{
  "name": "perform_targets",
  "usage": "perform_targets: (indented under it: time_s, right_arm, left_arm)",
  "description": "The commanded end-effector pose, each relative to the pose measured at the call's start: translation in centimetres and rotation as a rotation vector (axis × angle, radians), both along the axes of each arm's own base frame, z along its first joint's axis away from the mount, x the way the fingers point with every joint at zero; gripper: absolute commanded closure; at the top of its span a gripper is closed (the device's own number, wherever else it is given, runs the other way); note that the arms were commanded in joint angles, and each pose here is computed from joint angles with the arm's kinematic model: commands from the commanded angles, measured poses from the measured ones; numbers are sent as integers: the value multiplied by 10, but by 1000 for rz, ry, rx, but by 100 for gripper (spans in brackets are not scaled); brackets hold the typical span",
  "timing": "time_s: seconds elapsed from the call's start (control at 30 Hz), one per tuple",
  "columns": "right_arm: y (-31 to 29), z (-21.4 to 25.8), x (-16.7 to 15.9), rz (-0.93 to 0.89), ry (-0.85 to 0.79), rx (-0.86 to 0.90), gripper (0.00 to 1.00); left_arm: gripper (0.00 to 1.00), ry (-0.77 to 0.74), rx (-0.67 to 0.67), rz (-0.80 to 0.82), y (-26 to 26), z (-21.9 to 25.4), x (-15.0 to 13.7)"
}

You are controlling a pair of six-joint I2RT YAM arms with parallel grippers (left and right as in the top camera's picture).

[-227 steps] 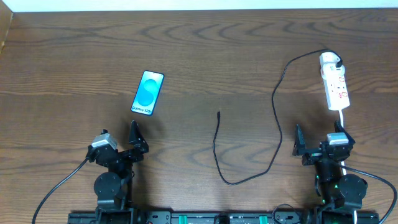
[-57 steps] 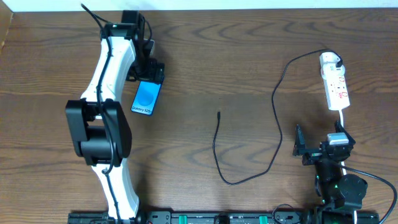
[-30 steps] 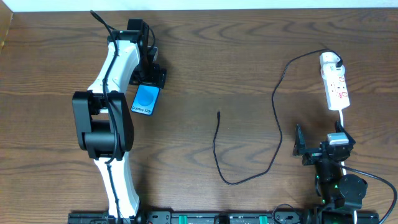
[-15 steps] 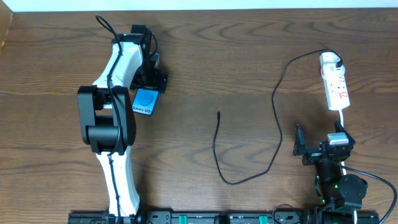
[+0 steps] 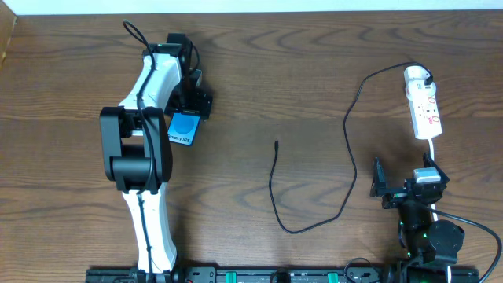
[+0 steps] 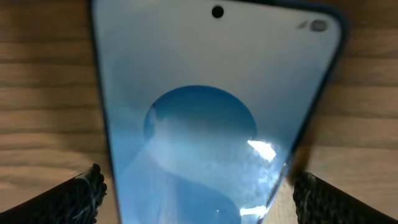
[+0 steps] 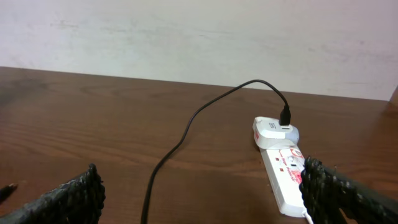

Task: Plug charger to phone and switch on socket
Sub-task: 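Lower the left gripper and close it on the phone's top edge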

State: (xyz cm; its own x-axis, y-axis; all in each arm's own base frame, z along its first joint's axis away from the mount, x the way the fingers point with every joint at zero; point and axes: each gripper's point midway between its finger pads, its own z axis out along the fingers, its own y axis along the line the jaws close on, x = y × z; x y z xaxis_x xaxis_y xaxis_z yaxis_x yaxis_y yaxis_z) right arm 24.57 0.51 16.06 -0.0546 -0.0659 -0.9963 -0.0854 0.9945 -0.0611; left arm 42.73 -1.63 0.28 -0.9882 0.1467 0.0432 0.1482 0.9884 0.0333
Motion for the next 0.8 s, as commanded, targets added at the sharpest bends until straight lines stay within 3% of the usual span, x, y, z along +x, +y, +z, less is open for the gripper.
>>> perform_targets:
  time_s: [0.0, 0.57, 0.77]
  right_arm:
    - [1, 0, 0, 2, -1, -10, 1]
    - [1, -1, 0, 2, -1, -10, 1]
    - [1, -1, 0, 2, -1, -10, 1]
  left_arm:
    - [2, 41, 1, 7, 1, -14, -6]
    - [2, 38, 0, 7, 1, -15, -6]
    - [2, 50, -74, 4, -11, -16, -9]
